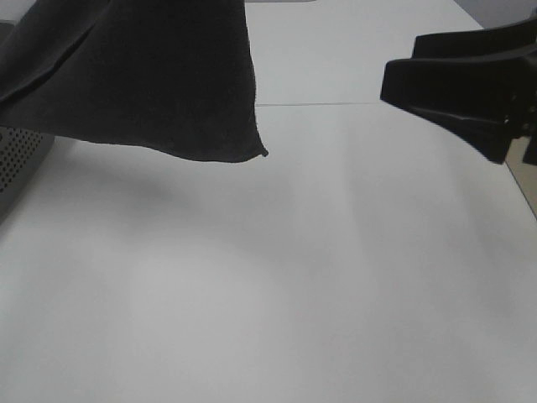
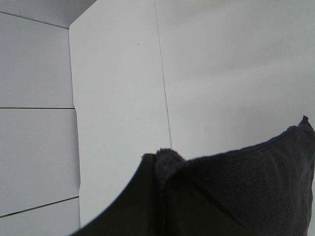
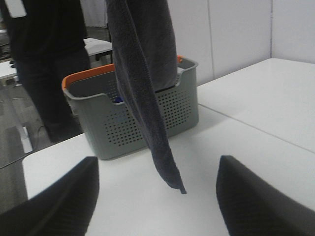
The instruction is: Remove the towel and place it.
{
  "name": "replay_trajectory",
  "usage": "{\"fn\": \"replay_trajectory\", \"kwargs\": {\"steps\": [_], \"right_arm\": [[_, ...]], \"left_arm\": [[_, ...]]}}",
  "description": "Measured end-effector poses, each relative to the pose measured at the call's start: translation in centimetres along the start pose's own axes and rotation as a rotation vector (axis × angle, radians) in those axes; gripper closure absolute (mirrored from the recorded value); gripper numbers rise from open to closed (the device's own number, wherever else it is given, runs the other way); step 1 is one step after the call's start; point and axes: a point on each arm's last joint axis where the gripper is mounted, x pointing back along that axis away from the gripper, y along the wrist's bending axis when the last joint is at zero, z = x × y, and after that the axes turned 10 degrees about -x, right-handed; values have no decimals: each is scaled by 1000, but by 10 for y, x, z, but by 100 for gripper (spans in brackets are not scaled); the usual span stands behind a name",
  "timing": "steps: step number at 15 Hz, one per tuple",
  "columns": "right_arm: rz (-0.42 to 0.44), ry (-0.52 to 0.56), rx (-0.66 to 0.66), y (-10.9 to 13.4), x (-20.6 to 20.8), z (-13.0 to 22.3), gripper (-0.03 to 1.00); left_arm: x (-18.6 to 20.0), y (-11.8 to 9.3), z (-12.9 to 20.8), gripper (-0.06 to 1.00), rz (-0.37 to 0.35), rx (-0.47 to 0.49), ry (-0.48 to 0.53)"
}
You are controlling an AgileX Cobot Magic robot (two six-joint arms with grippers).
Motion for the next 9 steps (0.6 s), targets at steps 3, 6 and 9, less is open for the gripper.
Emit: {"fn": "replay_trajectory", "kwargs": {"steps": [3,6,9], "right_arm": [[-70,36,-43,-30,-24,-4,31],[-156,85,-57,-52,-64,-13,31],[-247,190,-74,-56,-108,1,31]], "left_arm": [[-2,-1,-2,94,12,6,-19],[-2,-1,-3,94,17,9,-31],[-2,-1,-3,94,17,9,-31]]}}
